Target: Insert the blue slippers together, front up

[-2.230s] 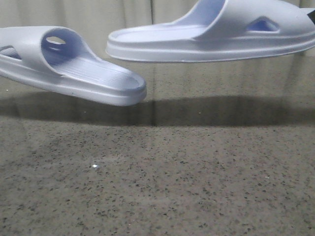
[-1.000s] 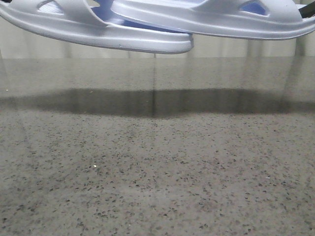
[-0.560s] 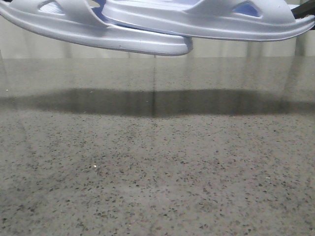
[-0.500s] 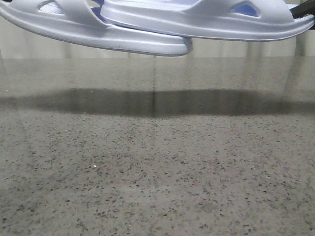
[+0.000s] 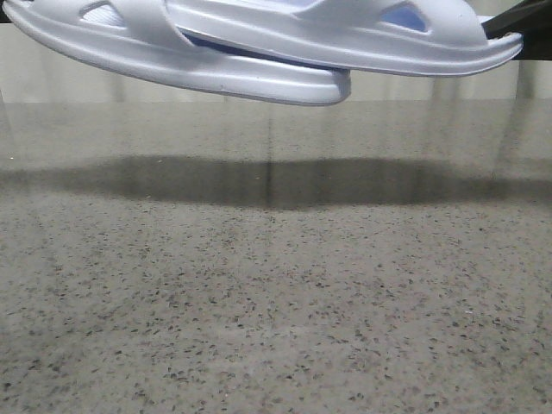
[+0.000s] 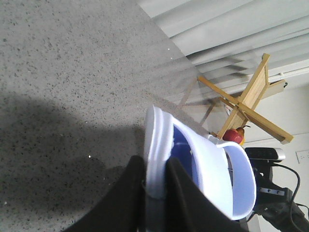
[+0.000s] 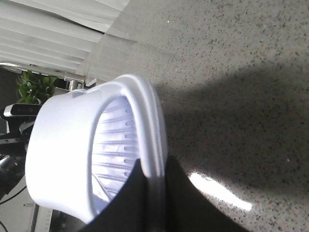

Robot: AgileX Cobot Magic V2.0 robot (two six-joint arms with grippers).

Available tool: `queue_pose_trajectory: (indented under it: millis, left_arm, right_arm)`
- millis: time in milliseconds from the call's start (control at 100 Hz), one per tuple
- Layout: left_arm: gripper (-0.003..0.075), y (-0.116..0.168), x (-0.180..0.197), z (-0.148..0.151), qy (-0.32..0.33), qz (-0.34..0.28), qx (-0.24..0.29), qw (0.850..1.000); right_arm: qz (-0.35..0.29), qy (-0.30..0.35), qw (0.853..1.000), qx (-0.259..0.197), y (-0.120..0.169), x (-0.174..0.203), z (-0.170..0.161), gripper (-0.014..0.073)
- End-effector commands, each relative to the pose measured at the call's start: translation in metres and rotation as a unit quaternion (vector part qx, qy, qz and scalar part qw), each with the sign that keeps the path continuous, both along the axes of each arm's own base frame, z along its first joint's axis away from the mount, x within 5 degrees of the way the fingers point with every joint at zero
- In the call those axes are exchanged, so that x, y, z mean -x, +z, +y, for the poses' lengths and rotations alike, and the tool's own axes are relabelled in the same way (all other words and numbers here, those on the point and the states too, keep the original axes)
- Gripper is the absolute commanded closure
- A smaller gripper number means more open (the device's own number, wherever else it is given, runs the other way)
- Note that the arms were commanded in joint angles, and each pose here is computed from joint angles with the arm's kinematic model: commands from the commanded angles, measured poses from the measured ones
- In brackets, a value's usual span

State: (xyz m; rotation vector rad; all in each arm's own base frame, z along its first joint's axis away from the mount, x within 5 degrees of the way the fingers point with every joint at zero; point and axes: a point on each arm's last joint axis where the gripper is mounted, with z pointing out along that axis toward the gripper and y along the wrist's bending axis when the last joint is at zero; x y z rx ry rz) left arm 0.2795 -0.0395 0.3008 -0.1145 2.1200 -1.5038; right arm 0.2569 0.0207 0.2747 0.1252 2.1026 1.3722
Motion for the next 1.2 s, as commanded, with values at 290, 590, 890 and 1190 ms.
queue_pose_trajectory:
  millis: [290, 590, 890, 1190]
  left_arm:
    - [0.0705, 0.024, 0.008, -0.026, -0.060, -0.023, 0.079, 0.995]
    - [0.0705, 0.025, 0.009, -0.035, -0.072, -0.023, 0.089, 0.993]
    - [0.0705, 0.025, 0.010, -0.040, -0.083, -0.027, 0.087, 0.992]
    - [0.0705, 0.025, 0.007, -0.020, -0.049, -0.035, 0.079, 0.995]
  right_arm:
    - [-0.054, 0.062, 0.996, -0.014, 0.024, -0.009, 0.056, 0.0701]
    - [-0.024, 0.112, 0.993, -0.032, 0.011, -0.025, 0.091, 0.0701]
    - [-0.005, 0.121, 0.992, -0.034, -0.001, -0.029, 0.102, 0.0701]
    - [-0.008, 0.132, 0.990, -0.047, 0.002, -0.029, 0.084, 0.0461]
